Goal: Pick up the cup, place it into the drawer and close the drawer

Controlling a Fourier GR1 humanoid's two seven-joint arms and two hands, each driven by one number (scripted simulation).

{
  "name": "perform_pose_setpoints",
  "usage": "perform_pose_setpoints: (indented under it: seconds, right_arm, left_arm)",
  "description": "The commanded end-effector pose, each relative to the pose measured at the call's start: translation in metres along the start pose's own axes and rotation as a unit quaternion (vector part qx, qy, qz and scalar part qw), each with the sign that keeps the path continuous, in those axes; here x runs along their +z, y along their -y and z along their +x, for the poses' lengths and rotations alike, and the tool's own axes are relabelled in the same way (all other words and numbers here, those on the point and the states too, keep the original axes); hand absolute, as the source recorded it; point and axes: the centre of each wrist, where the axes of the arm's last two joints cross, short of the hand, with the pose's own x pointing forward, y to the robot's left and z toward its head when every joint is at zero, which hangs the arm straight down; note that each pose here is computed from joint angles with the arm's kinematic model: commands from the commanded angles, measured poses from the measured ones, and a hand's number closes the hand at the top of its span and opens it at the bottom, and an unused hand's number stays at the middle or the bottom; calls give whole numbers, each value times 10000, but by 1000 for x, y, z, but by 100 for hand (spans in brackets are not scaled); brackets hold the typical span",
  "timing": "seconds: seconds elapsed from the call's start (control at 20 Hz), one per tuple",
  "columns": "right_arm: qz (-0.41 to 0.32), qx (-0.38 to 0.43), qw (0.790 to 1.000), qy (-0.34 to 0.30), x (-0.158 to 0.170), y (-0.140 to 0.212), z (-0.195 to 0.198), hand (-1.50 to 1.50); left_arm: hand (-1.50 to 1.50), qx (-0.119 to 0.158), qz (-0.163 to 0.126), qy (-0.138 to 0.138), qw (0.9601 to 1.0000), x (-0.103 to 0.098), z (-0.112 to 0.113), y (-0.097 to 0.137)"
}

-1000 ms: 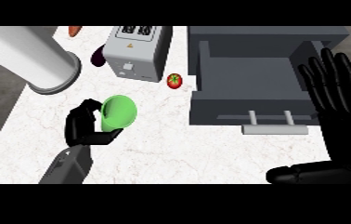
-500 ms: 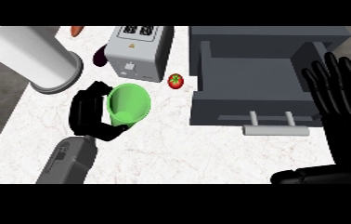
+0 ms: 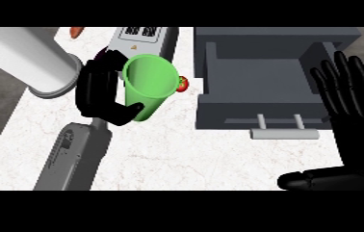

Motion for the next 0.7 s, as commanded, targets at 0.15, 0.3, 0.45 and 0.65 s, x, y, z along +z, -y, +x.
perform_pose_setpoints:
  seconds: [0.15,0.3,0.45,0.65]
  right_arm:
    - [53,12,10000,65,-7,1,12,-150]
    - [-3,52,10000,-30,-11,3,7,-150]
    - [29,141,9999,-12,-5,-1,-22,-150]
    - [-50,-26,10000,21,-7,9,2,-150]
  left_arm:
    - [150,-190,-106,-62,9997,-59,40,45]
    - [150,-201,-182,37,9996,-63,51,58]
    - [150,-397,-222,-14,9990,-97,42,60]
    - [150,-448,-275,-50,9986,-99,33,96]
